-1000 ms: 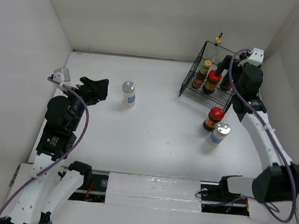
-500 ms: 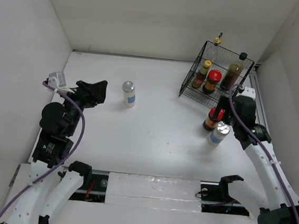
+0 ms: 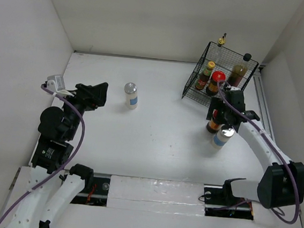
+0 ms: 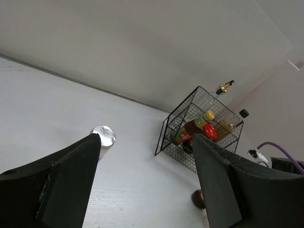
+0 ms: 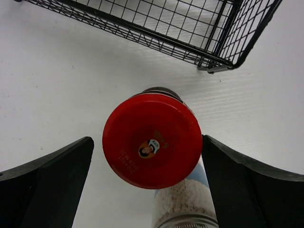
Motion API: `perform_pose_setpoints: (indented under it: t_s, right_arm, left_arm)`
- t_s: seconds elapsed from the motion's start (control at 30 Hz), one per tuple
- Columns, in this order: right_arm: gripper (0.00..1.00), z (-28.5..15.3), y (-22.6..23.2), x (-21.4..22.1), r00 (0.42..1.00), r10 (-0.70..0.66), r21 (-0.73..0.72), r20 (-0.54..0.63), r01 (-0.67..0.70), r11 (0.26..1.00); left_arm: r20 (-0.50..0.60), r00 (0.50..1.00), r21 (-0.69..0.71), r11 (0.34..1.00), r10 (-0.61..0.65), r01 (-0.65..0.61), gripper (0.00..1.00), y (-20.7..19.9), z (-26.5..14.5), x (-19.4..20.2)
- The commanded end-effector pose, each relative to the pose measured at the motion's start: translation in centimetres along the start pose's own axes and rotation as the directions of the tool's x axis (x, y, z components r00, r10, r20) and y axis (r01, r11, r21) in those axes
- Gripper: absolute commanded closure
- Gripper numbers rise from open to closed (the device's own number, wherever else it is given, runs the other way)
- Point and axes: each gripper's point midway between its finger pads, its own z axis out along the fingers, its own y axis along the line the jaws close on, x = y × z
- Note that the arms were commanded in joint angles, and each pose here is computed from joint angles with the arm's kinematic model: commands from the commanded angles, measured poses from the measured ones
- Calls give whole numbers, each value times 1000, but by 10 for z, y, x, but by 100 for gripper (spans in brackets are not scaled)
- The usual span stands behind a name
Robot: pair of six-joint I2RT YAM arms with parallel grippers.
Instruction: Organize the condiment bottles
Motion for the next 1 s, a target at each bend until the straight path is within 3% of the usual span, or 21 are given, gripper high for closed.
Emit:
perform_pose_setpoints:
  t_s: [0.0,0.1,0.17,0.2,0.23,0.4,0.67,0.9,0.97]
  right_arm:
    - [0,4,10,-34,995,7,-21,101,-5,1000]
    - [2,13,6,-35,995,15,12,103,-16,1000]
    - [9,17,6,-35,994,6,34,108,-9,999]
    - [22,16,8,-35,994,-2,37,110,-2,999]
    - [27,15,7,-39,993,0,46,122,-6,999]
    - [40,-13,17,-56,979,-4,39,202,-4,999]
    - [42,-111,56,-151,878,70,-153,474,3,988]
    - [43,-143,26,-232,777,128,-138,616,-53,989]
    - [43,-134,20,-246,774,133,-126,620,-69,990]
  left_arm:
    - [20,1000,37,999,2,-3,26,-9,2,-6]
    - [12,1000,31,1000,3,-3,26,-7,4,-4]
    - [7,1000,39,999,3,-3,26,-9,4,-3]
    - [7,1000,39,999,3,-3,26,-9,4,-3]
    - [12,1000,32,999,3,-3,26,-7,4,-4]
    - [12,1000,31,1000,3,-3,26,-7,4,-4]
    - [5,1000,26,1000,4,-4,26,-6,7,-1]
    - [-8,1000,29,1000,5,-5,26,-6,9,2]
    - [-8,1000,29,1000,5,-5,26,-6,9,2]
